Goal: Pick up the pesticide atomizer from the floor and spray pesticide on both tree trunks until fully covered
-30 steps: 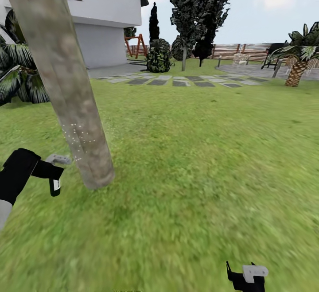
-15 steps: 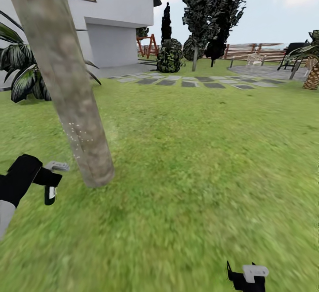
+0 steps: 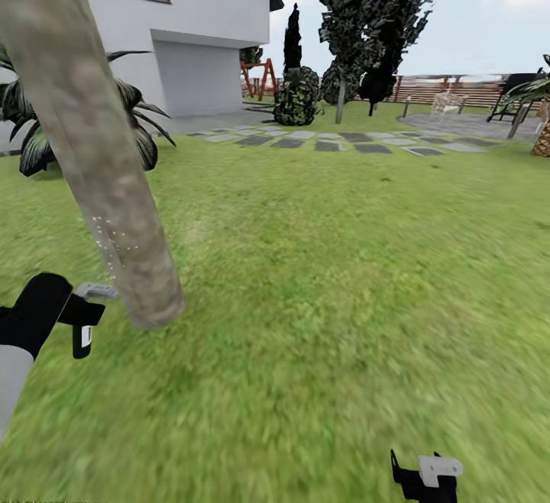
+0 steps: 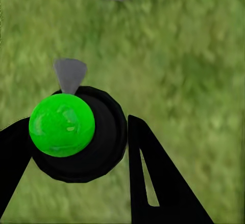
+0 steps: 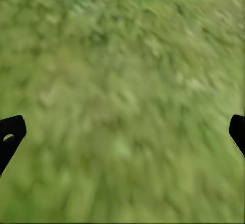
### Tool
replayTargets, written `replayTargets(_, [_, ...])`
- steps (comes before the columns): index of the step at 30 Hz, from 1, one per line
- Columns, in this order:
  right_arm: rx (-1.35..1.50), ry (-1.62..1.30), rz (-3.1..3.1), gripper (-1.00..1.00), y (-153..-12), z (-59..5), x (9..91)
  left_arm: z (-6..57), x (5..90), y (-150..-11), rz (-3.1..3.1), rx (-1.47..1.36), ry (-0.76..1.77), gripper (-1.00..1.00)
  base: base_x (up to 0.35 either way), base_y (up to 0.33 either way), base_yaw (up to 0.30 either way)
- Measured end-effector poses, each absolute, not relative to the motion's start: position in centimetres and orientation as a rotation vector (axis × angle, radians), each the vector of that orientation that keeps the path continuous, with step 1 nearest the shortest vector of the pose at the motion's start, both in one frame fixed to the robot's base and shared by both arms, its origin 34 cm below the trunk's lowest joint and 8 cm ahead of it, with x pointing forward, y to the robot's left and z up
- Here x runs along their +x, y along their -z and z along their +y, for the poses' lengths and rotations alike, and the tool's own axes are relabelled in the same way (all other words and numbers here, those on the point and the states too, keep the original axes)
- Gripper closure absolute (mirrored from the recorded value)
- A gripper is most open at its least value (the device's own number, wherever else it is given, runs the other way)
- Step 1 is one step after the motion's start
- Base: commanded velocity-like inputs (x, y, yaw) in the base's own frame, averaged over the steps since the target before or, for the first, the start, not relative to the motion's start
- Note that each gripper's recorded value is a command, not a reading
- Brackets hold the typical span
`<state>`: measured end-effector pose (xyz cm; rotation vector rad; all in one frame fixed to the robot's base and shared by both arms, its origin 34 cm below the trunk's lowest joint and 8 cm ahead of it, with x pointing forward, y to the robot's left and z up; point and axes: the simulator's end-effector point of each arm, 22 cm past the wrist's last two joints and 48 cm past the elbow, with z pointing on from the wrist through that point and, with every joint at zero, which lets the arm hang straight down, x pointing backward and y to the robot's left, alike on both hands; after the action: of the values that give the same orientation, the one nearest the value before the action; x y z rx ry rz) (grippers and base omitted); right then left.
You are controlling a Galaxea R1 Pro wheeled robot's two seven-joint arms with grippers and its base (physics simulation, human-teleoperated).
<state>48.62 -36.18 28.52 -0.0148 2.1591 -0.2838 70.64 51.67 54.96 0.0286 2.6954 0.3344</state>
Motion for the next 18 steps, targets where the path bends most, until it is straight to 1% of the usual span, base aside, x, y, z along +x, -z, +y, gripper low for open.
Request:
replayTargets(9, [-0.014, 0.282, 2.159, -1.0, -28.49, -36.07, 48.62, 51.76, 70.47, -54.63, 2.703, 0.028, -0.336, 1.0, 0.105, -0.26, 0.269])
replayTargets(12, [-0.014, 0.282, 2.159, -1.0, -28.5, -36.08, 48.62, 51.73, 70.43, -54.54, 2.705, 0.027, -0.334, 1.0, 0.08, -0.266, 0.073])
replayTargets(18, [-0.014, 0.282, 2.159, -1.0, -28.5, -36.08, 48.62, 51.75, 70.45, -54.57, 2.704, 0.028, -0.336, 1.0, 0.08, -0.266, 0.006])
